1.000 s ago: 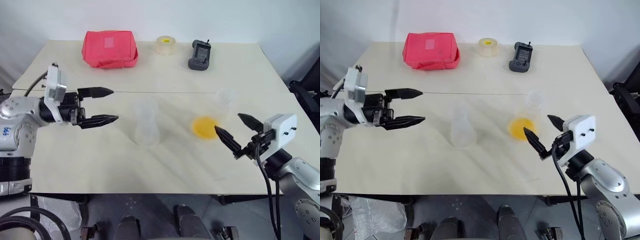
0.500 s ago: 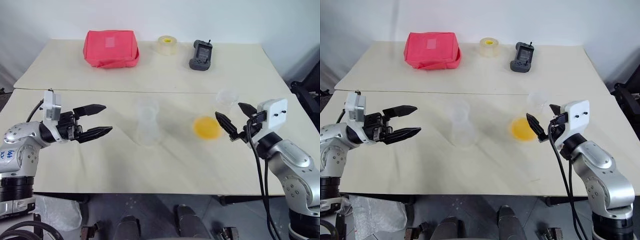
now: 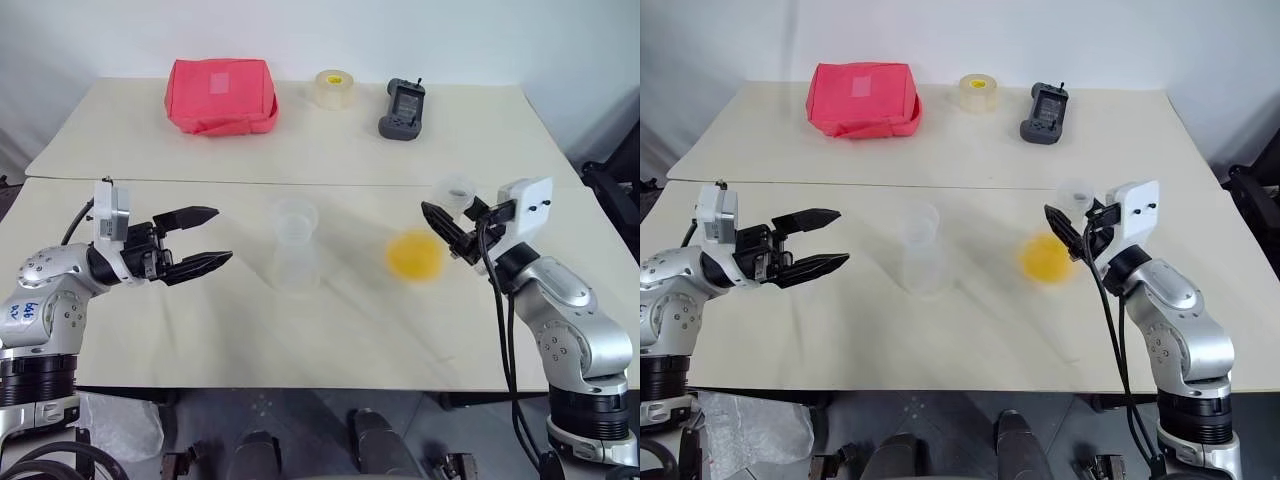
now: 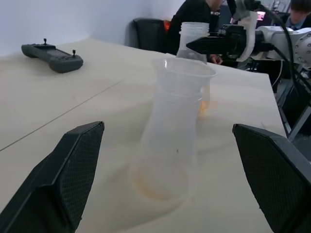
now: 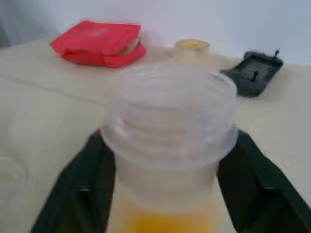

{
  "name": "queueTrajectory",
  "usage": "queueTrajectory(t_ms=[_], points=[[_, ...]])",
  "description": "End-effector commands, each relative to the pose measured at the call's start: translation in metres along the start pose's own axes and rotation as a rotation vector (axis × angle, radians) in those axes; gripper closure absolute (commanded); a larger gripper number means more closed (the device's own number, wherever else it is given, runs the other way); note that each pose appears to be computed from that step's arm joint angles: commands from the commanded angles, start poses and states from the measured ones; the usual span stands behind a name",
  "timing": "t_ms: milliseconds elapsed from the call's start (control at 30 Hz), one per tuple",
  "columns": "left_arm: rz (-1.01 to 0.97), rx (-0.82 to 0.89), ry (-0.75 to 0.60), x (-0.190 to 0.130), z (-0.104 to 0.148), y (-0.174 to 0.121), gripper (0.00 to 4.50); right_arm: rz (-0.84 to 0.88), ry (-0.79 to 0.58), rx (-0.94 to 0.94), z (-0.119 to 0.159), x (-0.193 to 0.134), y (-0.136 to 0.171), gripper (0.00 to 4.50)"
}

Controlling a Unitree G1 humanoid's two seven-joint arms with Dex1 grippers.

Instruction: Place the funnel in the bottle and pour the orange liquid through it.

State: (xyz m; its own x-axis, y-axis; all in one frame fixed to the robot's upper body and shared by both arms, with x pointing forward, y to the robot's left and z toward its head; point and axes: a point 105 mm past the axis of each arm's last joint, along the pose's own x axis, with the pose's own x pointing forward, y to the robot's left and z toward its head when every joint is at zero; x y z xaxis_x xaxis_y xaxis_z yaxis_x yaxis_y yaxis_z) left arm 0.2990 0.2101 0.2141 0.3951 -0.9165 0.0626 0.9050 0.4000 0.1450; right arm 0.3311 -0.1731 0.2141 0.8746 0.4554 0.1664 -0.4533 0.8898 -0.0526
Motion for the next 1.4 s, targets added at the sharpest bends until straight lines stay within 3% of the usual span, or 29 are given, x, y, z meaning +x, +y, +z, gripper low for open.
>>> queueTrajectory(t_ms=[33,267,467,733,1100,1400], points=[[-0.008,0.037,-0.014,-0.001,0.006,-0.002,0.00,0.029,-0.097,-0.063,0.031,0.000,0.011,2.07],[-0.039,0.049,-0.032,0.005,-0.002,0.001,0.00,0.139,-0.128,-0.323,0.067,0.020,0.058,2.07],[-0.071,0.064,-0.106,0.012,-0.005,0.003,0.00,0.189,-0.157,-0.560,0.077,0.040,0.087,2.07],[-0.148,0.057,-0.108,0.022,-0.010,-0.004,0.00,0.275,-0.175,-0.971,0.062,0.052,0.098,2.07],[-0.192,0.101,-0.146,0.026,-0.005,-0.005,0.00,0.383,-0.320,-1.150,0.074,0.066,0.128,2.07],[-0.174,0.098,-0.151,0.022,-0.005,-0.004,0.00,0.422,-0.330,-1.348,0.072,0.075,0.141,2.07]])
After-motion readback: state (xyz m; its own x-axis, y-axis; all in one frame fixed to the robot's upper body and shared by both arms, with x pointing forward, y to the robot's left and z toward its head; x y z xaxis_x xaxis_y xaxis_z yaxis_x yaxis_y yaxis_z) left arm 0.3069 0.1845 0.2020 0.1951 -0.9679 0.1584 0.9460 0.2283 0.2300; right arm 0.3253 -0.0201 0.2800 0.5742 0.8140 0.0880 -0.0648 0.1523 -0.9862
